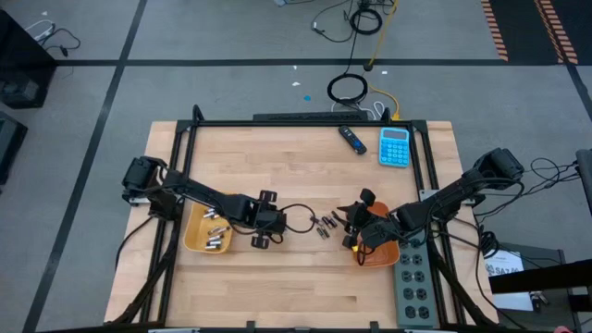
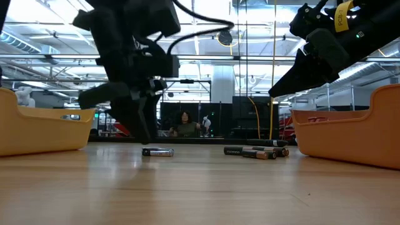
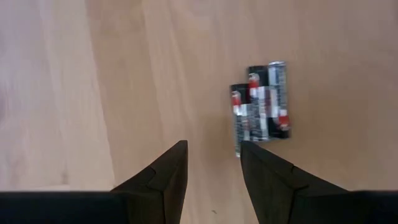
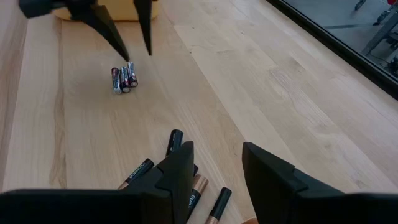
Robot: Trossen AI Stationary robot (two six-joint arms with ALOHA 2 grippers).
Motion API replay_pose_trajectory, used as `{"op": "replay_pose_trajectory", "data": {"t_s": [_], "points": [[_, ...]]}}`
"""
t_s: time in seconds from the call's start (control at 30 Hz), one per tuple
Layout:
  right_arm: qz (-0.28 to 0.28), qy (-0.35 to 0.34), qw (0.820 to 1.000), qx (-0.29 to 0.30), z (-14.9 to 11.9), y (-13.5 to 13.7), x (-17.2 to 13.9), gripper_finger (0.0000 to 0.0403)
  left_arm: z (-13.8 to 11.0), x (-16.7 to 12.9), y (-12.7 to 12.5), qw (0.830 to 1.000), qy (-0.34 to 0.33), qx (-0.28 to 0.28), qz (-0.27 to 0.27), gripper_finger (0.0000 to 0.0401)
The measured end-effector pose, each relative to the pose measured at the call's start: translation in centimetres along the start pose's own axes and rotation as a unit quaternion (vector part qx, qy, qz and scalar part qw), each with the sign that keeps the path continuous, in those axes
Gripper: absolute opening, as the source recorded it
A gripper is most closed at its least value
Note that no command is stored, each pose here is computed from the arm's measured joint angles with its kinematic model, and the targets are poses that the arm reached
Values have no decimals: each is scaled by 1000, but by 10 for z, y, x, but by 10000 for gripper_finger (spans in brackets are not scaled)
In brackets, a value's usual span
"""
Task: Sort batteries
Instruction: Put the white battery into the yellow bin
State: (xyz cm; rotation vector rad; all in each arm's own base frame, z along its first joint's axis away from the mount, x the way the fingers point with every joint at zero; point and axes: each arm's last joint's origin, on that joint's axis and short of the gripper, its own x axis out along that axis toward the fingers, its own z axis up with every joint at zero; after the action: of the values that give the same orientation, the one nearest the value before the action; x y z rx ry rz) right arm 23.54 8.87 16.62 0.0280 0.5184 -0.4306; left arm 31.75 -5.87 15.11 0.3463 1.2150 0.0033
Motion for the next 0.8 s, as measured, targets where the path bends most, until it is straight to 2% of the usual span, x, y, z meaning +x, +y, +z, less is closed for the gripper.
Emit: {"op": "replay_pose_trajectory", "data": {"t_s": [0.2, 0.33, 0.8], "points": [[0, 0, 1000, 0, 0, 0, 0, 130, -1, 3, 7, 999, 0, -14, -30, 157], [0, 0, 1000, 0, 0, 0, 0, 130, -1, 3, 7, 997, 1, -13, -81, 157], [0, 0, 1000, -1, 0, 0, 0, 130, -1, 5, 14, 996, -3, -16, -84, 157]]}}
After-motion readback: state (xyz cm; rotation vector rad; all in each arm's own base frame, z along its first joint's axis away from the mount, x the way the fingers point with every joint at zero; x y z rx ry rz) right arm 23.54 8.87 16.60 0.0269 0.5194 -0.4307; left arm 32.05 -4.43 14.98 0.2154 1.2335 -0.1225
